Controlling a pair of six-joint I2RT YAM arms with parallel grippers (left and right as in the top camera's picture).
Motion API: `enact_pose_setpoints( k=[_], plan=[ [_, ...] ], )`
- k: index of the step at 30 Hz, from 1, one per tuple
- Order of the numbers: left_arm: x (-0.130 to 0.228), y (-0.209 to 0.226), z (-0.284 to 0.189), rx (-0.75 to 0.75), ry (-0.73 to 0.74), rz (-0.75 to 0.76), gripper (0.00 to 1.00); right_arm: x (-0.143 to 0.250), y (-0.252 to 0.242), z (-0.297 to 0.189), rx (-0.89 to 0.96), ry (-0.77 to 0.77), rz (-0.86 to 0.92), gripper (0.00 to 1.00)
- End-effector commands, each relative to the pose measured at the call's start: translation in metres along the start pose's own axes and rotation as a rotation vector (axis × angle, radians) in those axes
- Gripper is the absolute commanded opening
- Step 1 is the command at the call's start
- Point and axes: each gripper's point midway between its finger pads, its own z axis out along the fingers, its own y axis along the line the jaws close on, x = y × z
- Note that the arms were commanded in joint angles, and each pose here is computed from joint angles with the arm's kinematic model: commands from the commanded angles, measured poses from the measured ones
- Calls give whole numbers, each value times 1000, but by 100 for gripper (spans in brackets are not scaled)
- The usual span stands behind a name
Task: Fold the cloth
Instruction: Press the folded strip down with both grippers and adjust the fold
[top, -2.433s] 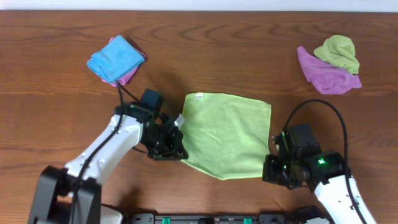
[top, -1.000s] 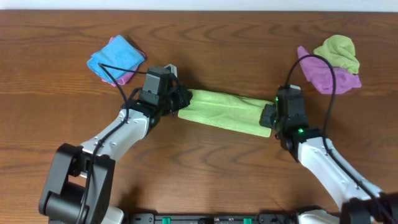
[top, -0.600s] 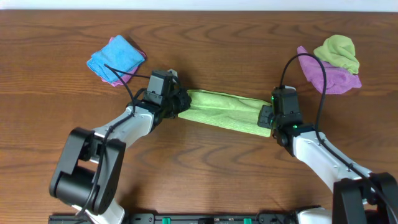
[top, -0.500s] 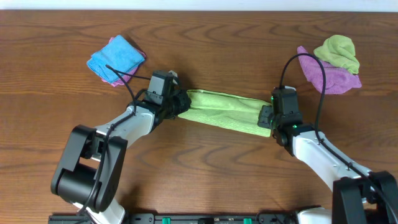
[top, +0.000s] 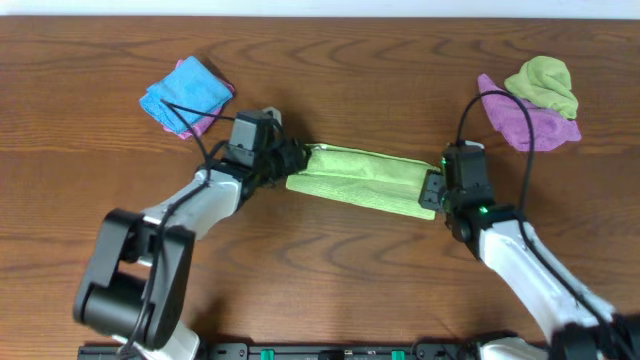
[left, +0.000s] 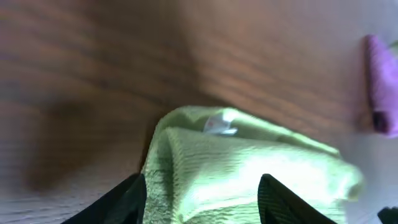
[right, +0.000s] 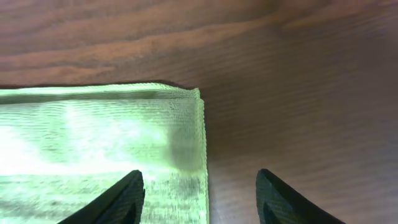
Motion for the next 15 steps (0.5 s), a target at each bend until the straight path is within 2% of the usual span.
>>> enact_pose_setpoints(
  k=[1,4,6,7,9,12,15],
  plan=[
    [-21,-17,-23,38,-74,41,59,-16,-2,-19,-7,-58,15,60],
    [-24,-30,-32,71,-91,43,48,-18,-3,-31,-13,-71,18,63],
    [-20,-37,-32,91,-79,38,35,-17,-4,-35,-13,-70,30,63],
    [-14,-41,-29,98,-62,11,23,-14,-6,-36,-12,-58,53,64],
    [-5,-46,-24,103,-36,4,12,-9,-6,-35,-17,-35,91,66],
    [9,-50,-15,93,-7,24,6,-6,-6,-30,-24,-12,129,66],
    [20,-45,-3,53,8,35,6,-1,-11,-22,-8,14,170,67]
  ],
)
